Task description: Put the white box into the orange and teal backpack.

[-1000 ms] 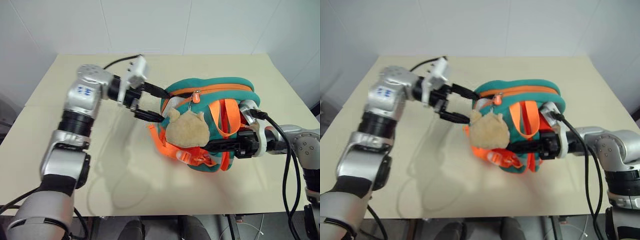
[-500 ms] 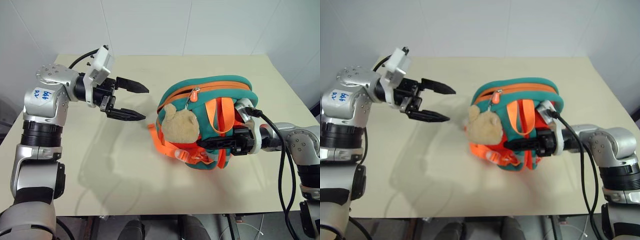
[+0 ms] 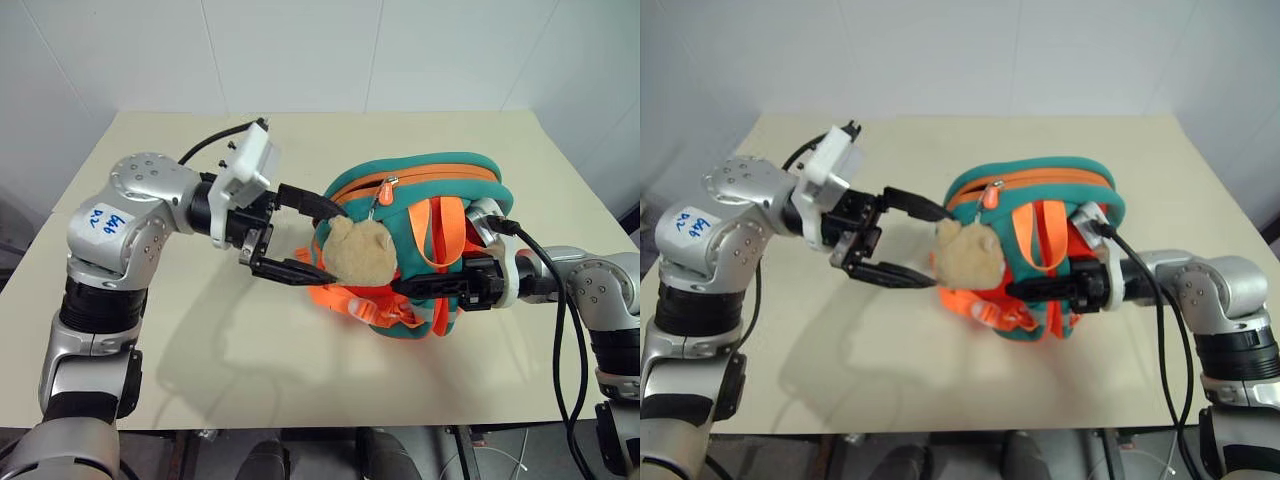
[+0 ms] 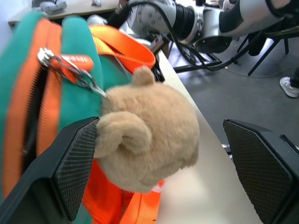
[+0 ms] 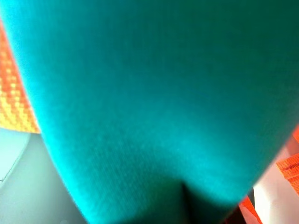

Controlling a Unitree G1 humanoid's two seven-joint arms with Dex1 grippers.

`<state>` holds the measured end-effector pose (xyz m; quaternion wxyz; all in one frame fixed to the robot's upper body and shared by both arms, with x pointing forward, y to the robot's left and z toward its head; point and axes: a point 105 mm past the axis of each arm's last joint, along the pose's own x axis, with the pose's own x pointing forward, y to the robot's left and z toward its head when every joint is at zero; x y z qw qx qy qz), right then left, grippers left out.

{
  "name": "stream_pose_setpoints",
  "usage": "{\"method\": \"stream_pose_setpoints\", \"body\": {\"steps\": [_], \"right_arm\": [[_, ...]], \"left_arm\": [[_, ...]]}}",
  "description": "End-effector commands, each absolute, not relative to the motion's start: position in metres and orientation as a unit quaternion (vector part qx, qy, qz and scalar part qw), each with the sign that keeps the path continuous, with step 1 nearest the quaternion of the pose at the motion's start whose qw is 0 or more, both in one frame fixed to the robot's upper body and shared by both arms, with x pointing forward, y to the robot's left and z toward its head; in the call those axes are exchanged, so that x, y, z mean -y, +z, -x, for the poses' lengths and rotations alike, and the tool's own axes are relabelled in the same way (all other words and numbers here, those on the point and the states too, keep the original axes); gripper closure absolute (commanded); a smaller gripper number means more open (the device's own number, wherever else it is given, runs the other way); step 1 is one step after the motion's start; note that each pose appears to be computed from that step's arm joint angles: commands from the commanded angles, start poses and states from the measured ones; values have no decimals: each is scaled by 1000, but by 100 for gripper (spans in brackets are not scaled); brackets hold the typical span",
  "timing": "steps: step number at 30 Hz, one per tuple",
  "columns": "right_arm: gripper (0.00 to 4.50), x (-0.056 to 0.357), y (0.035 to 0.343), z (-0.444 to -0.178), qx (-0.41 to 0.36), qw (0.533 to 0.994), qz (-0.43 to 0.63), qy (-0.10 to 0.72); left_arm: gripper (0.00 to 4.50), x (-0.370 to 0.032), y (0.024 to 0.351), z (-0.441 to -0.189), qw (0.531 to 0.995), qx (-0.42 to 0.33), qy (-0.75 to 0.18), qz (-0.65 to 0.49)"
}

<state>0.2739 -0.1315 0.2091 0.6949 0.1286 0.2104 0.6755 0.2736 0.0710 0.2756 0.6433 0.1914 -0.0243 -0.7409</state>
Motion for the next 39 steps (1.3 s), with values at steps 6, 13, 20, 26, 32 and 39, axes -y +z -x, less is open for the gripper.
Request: {"method": "stream_pose_setpoints", "body": {"steps": [6, 13, 20, 26, 32, 39], "right_arm": [[387, 123, 211, -272, -203, 685, -124, 689], [387, 122, 210, -272, -199, 687, -127, 687], [387, 123, 210, -272, -197, 689, -128, 686], [387, 123, 209, -273, -196, 690, -127, 685], [387, 125, 209, -272, -196, 691, -127, 684], [387, 125, 209, -271, -194, 693, -129, 683]], "left_arm": [[2, -43, 258, -272, 633, 33, -738, -230], [58, -33, 260, -284, 668, 50, -705, -231], [263, -40, 268, -284, 674, 56, -701, -228], [315, -70, 294, -272, 647, 78, -730, -208], [315, -117, 321, -295, 702, 62, -677, -212], [315, -159, 286, -336, 766, -1, -615, -186]]}}
